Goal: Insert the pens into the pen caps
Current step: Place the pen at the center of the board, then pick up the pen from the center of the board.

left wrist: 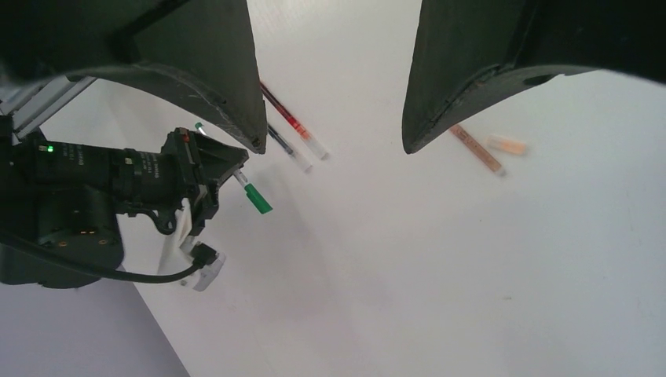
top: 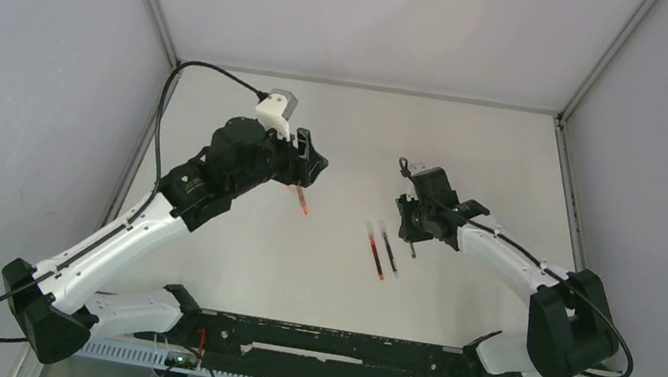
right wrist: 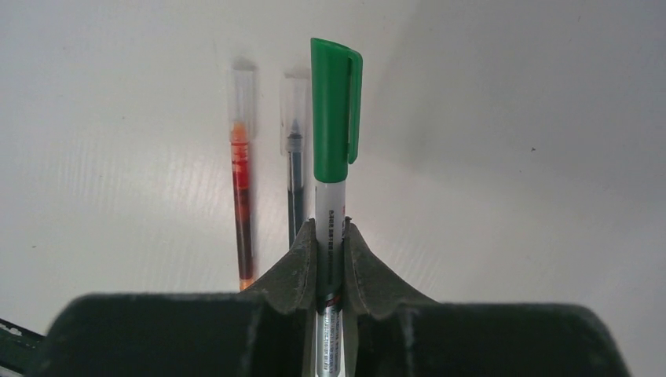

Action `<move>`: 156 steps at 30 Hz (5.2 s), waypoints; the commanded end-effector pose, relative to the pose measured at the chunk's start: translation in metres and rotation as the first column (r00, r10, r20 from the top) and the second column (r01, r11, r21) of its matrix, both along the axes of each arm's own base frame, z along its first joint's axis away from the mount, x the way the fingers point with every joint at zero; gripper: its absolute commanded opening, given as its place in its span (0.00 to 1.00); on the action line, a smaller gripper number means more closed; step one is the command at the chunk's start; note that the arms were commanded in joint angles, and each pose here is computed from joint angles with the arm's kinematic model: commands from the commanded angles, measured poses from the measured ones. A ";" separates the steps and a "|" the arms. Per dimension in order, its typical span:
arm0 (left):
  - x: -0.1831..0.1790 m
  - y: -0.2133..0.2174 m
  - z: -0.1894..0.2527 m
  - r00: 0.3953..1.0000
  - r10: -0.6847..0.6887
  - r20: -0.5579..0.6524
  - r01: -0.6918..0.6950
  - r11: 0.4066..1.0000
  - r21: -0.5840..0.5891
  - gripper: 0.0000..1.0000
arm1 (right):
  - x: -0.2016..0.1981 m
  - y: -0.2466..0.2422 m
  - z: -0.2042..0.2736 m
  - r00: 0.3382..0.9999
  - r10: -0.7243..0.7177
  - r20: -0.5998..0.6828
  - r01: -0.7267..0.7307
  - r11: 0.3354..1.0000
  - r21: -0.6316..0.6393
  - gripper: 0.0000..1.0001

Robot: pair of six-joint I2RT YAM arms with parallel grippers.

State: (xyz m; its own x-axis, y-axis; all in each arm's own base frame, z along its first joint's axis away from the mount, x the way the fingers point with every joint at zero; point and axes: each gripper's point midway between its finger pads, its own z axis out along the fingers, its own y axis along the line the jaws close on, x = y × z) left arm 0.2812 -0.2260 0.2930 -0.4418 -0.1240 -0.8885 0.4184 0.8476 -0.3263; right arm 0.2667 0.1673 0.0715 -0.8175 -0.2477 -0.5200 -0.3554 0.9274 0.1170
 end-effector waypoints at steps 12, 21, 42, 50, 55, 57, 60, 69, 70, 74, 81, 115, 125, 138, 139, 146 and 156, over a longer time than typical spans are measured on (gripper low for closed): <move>-0.003 0.001 0.005 0.999 -0.020 0.036 0.020 1.000 -0.013 0.67 | 0.018 0.000 -0.027 0.998 -0.063 -0.009 0.062 0.995 -0.083 0.21; -0.002 0.000 0.001 1.000 -0.017 0.025 0.018 1.000 -0.017 0.67 | 0.014 0.007 -0.032 0.999 -0.044 -0.031 0.041 0.997 -0.065 0.28; 0.015 0.014 -0.031 0.992 0.105 -0.068 -0.106 0.994 -0.004 0.68 | 0.033 0.029 0.060 0.975 -0.038 0.219 0.002 0.987 0.163 0.34; 0.031 0.034 -0.077 0.949 0.245 -0.200 -0.232 0.969 0.083 0.67 | 0.037 0.017 0.099 0.941 -0.169 0.293 0.074 0.948 0.311 0.40; 0.042 0.026 -0.105 0.928 0.261 -0.266 -0.234 0.963 0.131 0.66 | 0.030 0.009 0.103 0.931 -0.211 0.297 0.101 0.933 0.346 0.44; 0.047 0.020 -0.119 0.912 0.274 -0.304 -0.240 0.960 0.145 0.64 | 0.025 0.008 0.102 0.938 -0.209 0.276 0.103 0.930 0.352 0.44; 0.055 0.009 -0.153 0.869 0.299 -0.394 -0.246 0.952 0.180 0.58 | 0.018 0.006 0.097 0.949 -0.179 0.259 0.087 0.940 0.331 0.44; 0.074 0.006 -0.201 0.789 0.407 -0.460 -0.318 0.912 0.260 0.55 | 0.004 0.000 0.086 0.951 -0.191 0.242 0.102 0.936 0.336 0.44; 0.075 0.007 -0.203 0.786 0.415 -0.458 -0.323 0.908 0.269 0.55 | 0.003 -0.001 0.086 0.951 -0.189 0.245 0.098 0.936 0.339 0.44; 0.077 0.014 -0.217 0.758 0.465 -0.458 -0.345 0.881 0.324 0.56 | 0.001 -0.002 0.084 0.952 -0.180 0.248 0.092 0.941 0.327 0.43; 0.080 0.020 -0.238 0.720 0.519 -0.460 -0.373 0.849 0.375 0.56 | 0.001 -0.001 0.080 0.956 -0.169 0.240 0.086 0.944 0.319 0.43; 0.082 0.012 -0.265 0.740 0.449 -0.501 -0.277 0.882 0.381 0.11 | -0.008 0.004 0.078 0.969 -0.153 0.192 0.080 0.936 0.342 0.35; 0.068 -0.039 -0.215 0.895 0.115 -0.431 0.009 0.962 0.274 0.00 | -0.007 0.026 0.112 0.960 -0.082 0.268 -0.055 0.883 0.467 0.38; -0.008 -0.062 -0.162 0.844 -0.301 -0.443 0.405 0.900 0.161 0.00 | -0.036 0.064 0.178 0.472 0.302 0.828 -0.632 0.771 0.079 0.49; -0.013 -0.059 -0.161 0.838 -0.305 -0.453 0.415 0.895 0.166 0.00 | -0.042 0.069 0.174 0.402 0.376 0.835 -0.665 0.747 -0.016 0.50; -0.047 -0.051 -0.145 0.771 -0.413 -0.485 0.534 0.834 0.139 0.00 | -0.060 0.094 0.139 0.050 0.671 0.740 -0.765 0.502 -0.403 0.51; -0.079 -0.046 -0.139 0.695 -0.494 -0.523 0.637 0.760 0.129 0.00 | -0.056 0.120 0.139 -0.292 0.725 0.623 -0.678 0.303 -0.670 0.59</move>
